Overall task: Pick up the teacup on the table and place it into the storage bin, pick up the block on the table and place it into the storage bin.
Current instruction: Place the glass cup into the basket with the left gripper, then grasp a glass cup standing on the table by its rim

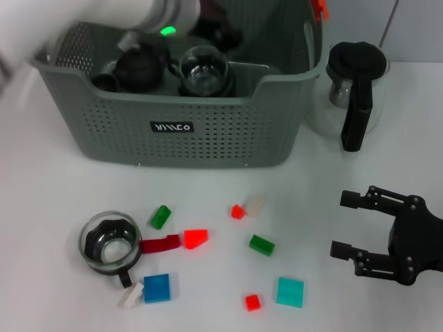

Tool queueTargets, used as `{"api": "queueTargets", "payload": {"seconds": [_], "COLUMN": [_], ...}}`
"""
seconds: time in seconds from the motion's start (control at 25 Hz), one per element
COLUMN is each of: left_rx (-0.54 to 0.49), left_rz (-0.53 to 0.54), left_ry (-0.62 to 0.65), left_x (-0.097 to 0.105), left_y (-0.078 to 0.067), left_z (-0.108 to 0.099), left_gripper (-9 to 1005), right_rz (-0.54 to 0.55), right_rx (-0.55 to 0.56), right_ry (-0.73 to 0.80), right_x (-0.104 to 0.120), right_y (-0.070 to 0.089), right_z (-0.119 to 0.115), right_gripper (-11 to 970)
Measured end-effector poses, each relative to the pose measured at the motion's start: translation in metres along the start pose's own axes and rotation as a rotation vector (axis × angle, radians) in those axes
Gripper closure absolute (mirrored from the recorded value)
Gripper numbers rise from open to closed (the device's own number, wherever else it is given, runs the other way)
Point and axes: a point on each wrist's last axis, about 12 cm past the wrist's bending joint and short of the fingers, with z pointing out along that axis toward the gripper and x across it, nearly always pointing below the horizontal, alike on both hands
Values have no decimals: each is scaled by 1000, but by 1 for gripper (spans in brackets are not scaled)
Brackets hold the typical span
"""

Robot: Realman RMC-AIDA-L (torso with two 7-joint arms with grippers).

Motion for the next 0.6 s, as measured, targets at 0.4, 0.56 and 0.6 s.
{"api": "queueTargets", "payload": {"seconds": [0.4, 0.56, 0.6], "left_rx": [181, 330, 396], "left_rz": [-223, -190, -161], "left_ry": [-253, -252, -238], "left_x": [71, 122, 137], "left_y": [35, 29, 22], "left_z": [-133, -154, -159], "left_gripper": [558, 557, 557], "right_rz": [-15, -21, -22], "right_rx": [-8, -12, -13], "right_ry": [-5, -8, -9], "right_x": [-5, -7, -7], "right_y": [-4, -6, -6], "right_z": [3, 5, 5], "right_gripper": [135, 135, 135]}}
